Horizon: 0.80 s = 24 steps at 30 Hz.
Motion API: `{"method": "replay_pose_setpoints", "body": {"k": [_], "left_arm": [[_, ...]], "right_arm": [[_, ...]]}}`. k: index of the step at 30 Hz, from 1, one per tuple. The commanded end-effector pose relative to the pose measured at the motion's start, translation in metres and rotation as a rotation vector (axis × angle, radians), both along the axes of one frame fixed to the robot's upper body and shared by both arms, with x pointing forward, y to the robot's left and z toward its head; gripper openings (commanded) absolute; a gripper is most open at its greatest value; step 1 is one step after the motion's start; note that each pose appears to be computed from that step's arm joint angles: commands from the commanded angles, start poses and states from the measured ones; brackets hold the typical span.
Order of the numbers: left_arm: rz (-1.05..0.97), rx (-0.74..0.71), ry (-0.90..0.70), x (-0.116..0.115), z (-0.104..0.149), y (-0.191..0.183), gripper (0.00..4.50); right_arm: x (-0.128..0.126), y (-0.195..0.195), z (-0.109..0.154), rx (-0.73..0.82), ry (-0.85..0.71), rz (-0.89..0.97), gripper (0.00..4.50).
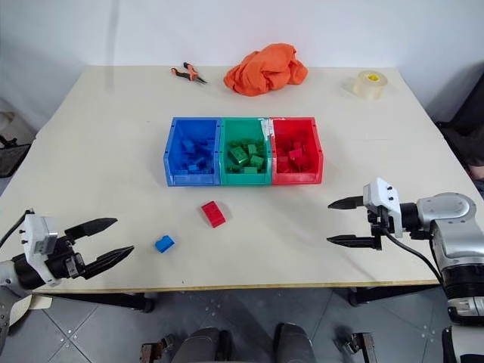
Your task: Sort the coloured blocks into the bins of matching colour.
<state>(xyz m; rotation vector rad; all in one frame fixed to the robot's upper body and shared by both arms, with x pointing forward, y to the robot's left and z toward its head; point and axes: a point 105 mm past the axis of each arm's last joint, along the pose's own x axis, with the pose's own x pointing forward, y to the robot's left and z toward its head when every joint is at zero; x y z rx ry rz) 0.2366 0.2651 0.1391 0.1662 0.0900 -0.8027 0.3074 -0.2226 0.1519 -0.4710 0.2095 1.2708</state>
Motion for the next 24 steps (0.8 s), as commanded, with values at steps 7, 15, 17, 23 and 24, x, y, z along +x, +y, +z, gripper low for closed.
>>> {"method": "replay_pose_setpoints", "body": {"k": [7,15,17,23,24], "left_arm": [[-0.079,0.045,-0.021,0.034,0.010,-0.071,4.50],[-0.153,0.057,0.011,0.064,-0.004,-0.112,4.50],[-0.153,0.050,0.054,0.075,-0.014,-0.122,4.50],[-0.159,0.036,0.129,0.097,-0.026,-0.149,4.50],[-0.162,0.035,0.129,0.098,-0.025,-0.153,4.50]], "right_arm": [[0.004,0.027,0.018,0.075,-0.070,0.058,4.44],[0.005,0.044,0.021,0.124,-0.098,0.052,4.44],[0.004,0.047,0.020,0.129,-0.096,0.051,4.44],[0.001,0.047,0.020,0.139,-0.109,0.019,4.44],[0.000,0.046,0.020,0.140,-0.111,0.013,4.44]]}}
